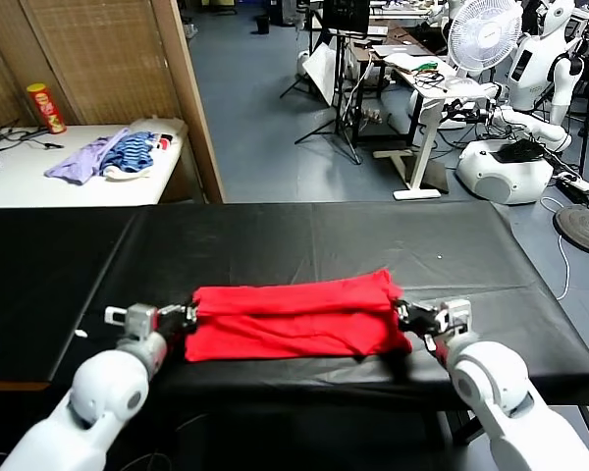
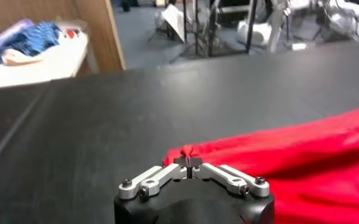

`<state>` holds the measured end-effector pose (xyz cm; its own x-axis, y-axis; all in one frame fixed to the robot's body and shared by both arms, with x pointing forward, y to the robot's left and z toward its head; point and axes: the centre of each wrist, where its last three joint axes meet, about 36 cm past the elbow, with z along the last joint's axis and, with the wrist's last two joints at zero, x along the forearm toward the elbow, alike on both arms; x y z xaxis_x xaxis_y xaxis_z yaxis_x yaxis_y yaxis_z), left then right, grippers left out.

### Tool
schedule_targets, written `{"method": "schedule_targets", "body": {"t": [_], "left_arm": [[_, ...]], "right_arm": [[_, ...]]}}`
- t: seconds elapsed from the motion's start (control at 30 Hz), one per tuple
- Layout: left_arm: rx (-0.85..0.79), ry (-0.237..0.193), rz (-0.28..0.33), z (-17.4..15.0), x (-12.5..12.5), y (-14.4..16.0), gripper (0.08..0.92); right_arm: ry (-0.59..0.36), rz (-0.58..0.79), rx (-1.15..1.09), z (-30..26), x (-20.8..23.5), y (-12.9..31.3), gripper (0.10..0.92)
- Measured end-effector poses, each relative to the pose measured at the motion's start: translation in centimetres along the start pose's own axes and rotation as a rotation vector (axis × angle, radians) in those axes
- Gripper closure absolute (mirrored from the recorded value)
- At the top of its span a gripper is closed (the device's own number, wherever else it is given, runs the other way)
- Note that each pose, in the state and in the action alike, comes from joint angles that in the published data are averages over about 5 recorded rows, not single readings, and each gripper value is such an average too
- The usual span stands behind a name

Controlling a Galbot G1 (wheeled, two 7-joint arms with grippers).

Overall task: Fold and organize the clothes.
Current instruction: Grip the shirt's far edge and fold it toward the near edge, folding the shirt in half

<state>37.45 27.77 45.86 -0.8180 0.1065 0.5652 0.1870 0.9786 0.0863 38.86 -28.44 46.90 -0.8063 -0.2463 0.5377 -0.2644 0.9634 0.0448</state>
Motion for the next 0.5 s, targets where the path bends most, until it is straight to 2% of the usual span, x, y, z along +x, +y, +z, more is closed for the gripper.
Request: {"method": "schedule_targets", "body": {"t": [0.07, 0.17, 0.27, 0.33, 0.4, 0.5], "left_arm": [[-0.005, 0.013, 0.003, 0.5, 0.4, -0.2, 0.746], [-0.003, 0.024, 0.010, 0.9, 1.2, -0.4, 0.597], [-0.001, 0.028, 0.018, 0.9, 2.1, -0.5, 0.395], [0.009, 0.021, 0.023, 0.7, 2.6, -0.5, 0.301], [0.037, 0.002, 0.026, 0.4, 2.7, -0.3, 0.240], [0.111, -0.048, 0.011, -0.1, 2.1, 0.0, 0.205]], "right_arm": [[-0.004, -0.004, -0.007, -0.2, 0.6, -0.2, 0.694], [-0.023, -0.009, -0.025, -0.8, 1.6, -0.8, 0.543], [-0.069, 0.014, -0.049, -1.6, 2.1, -1.8, 0.376], [-0.117, 0.049, -0.056, -2.0, 2.0, -2.2, 0.289], [-0.160, 0.085, -0.051, -2.2, 1.4, -2.3, 0.247], [-0.195, 0.120, -0.035, -2.1, -0.1, -2.0, 0.227]]}}
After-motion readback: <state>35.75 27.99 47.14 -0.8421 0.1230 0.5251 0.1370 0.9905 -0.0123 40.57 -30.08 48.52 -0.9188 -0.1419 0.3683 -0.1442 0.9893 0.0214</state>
